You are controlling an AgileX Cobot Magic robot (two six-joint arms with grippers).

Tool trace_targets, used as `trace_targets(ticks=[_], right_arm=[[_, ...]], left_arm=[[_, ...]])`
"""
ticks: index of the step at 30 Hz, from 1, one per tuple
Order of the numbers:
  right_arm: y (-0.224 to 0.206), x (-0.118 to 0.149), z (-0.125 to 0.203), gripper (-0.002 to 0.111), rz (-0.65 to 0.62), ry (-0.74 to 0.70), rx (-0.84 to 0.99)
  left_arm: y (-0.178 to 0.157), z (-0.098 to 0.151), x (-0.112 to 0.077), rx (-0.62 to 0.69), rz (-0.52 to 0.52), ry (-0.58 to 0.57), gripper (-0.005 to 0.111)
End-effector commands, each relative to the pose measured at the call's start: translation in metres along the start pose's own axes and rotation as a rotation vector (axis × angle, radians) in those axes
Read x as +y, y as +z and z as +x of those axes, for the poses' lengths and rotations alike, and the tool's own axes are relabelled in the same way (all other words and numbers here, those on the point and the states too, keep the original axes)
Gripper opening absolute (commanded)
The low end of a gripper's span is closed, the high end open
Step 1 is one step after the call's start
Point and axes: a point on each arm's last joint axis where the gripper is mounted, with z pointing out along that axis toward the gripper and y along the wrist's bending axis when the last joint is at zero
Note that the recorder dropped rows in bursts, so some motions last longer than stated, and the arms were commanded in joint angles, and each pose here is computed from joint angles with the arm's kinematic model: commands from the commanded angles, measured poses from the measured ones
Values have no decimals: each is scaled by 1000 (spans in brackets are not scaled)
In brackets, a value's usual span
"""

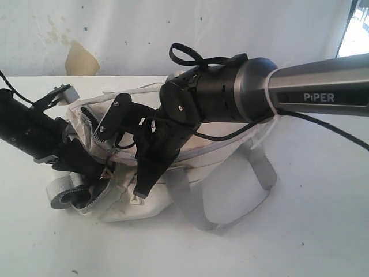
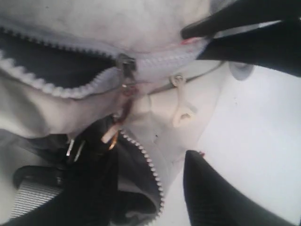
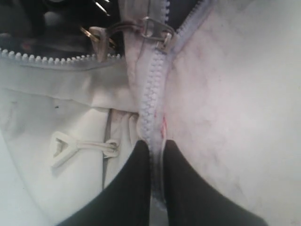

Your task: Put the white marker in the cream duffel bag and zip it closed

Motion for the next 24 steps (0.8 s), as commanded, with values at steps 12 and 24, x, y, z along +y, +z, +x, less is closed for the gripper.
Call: trace_targets(ticks=[12,24], right_arm=[[-1,-1,0,0,14,-1,-8],[-1,-2,-1,0,16,-1,-12]], left_arm=[[20,-2,16,-171,-7,-51,51],[42,2,23,-215,139,-44,51]])
